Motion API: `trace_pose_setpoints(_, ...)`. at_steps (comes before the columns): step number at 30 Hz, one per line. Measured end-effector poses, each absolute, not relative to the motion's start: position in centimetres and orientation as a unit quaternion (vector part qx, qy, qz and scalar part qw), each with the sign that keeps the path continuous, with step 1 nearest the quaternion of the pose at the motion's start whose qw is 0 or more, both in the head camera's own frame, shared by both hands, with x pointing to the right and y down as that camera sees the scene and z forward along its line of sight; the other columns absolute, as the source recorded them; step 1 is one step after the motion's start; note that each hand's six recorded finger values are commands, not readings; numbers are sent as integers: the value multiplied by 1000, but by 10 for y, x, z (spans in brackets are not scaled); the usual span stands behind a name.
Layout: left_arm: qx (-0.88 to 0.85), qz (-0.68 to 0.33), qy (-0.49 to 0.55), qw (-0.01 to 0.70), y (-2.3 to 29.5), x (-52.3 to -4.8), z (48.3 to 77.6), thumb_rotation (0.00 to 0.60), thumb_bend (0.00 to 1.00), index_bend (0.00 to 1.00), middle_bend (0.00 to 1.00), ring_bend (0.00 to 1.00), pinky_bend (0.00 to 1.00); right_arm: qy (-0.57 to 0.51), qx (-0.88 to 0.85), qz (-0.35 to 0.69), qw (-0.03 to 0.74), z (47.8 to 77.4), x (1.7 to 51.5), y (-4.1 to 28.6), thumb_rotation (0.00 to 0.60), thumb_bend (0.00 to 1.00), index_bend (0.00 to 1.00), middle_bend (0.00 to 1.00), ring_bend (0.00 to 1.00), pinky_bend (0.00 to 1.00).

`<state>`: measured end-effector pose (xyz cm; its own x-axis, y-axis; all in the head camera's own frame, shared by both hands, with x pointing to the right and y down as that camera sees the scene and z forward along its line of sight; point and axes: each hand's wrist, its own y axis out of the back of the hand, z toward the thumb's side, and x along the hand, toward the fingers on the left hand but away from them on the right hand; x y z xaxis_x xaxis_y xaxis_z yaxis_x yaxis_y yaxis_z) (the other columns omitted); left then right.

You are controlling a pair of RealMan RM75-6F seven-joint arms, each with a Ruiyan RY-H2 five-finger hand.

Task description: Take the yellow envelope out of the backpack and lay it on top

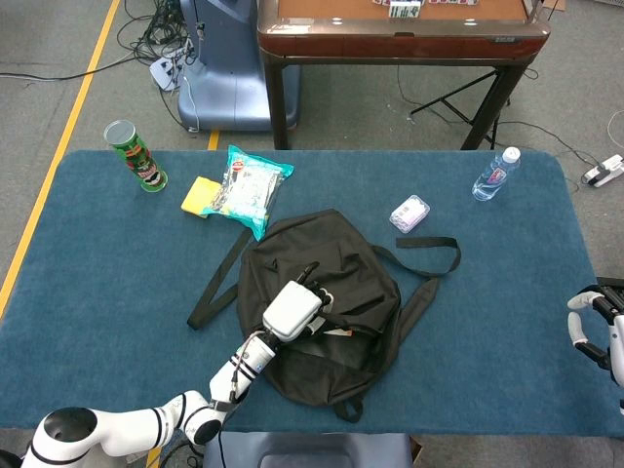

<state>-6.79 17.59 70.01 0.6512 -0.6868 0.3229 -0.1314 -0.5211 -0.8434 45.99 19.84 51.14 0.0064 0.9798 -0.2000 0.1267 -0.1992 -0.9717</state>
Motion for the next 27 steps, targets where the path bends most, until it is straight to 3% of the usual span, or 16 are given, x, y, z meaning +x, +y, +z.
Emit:
trace_pose_setpoints(5,-819,-338,227,404,189,-70,703,600,725,690,583,436,61,-480,-579,514,412,512,459,198,600,413,490,420,458,579)
trace_pose_setpoints(8,-822,-340,213,404,195,-71,703,600,869,732,583,439,61,-480,-581,512,413,512,458,198,600,413,490,420,458,578)
trace_pose_setpoints(12,-820,-340,206,412,198,-71,698,600,967,787,591,444,61,-481,-581,510,413,512,457,197,600,412,490,420,458,578)
trace_pose_setpoints(19,-827,-332,236,388,184,-76,681,600,989,795,594,444,61,-477,-587,505,415,512,454,196,600,412,490,420,458,579)
trace_pose_setpoints(27,-820,-337,316,337,133,-95,652,600,989,795,594,442,61,-440,-627,490,417,521,432,197,600,413,490,420,458,579)
